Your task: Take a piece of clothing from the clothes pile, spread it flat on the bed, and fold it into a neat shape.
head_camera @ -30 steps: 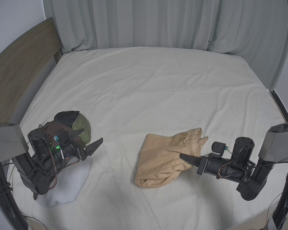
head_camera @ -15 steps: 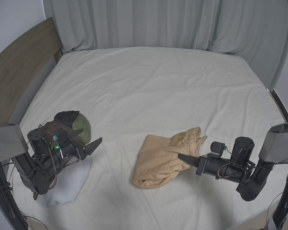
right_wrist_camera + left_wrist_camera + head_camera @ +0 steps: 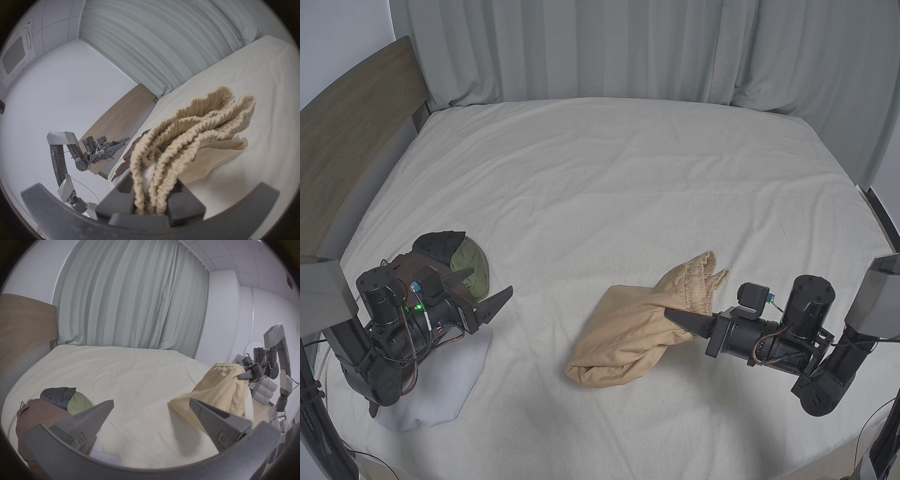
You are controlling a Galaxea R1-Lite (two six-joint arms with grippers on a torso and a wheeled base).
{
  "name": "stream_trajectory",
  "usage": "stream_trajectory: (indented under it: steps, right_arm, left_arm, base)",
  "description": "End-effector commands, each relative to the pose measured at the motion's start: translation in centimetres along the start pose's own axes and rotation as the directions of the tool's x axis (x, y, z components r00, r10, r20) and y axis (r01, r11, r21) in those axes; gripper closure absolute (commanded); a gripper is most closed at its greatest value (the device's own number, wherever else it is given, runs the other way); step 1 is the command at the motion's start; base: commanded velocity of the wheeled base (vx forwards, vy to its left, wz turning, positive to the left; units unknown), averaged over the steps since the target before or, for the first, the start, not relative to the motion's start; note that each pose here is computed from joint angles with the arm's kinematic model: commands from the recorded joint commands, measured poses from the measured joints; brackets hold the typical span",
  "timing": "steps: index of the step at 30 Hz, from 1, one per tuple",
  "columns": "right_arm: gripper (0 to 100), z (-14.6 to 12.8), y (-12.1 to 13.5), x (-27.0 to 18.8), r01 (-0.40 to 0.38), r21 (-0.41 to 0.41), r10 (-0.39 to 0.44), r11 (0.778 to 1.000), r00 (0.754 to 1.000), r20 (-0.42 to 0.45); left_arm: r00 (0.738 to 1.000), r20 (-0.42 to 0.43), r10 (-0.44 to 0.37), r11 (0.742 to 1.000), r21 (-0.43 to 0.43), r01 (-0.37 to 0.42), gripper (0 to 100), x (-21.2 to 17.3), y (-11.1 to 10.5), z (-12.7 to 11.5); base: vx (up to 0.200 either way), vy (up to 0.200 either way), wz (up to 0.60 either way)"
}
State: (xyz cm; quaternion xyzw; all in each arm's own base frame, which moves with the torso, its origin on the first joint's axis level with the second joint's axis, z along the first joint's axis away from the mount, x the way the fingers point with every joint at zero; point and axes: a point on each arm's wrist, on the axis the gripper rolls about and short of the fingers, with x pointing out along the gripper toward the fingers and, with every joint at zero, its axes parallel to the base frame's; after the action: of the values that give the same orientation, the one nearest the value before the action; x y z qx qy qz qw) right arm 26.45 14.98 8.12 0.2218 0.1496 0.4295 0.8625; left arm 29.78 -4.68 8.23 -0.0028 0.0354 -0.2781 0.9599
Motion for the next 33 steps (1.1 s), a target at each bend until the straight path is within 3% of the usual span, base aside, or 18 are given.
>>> stream_trajectory:
  steps: [1,25,33]
  right_arm:
    - [100,0.8,0.1,0.5,-0.013,-0.015,0.014,1.0,0.999,0.03]
    - [100,3.2,0.2,2.3,-0.098,-0.011,0.098,0.995,0.99,0.098]
    - [100,3.9,-0.9,3.7,-0.111,-0.018,0.112,0.994,0.986,0.119]
  left_arm:
    - [1.0,0.014,0.002,1.0,0.006,-0.003,0,-0.2,0.0,0.5]
    - [1.0,0.022,0.001,1.0,0.015,-0.001,0,-0.3,0.0,0.7]
    - [1.0,0.019,0.001,1.0,0.013,-0.001,0,-0.3,0.0,0.6]
  base:
    - [0.0,0.0,0.0]
    - [0.0,0.0,0.0]
    - [0.0,0.0,0.0]
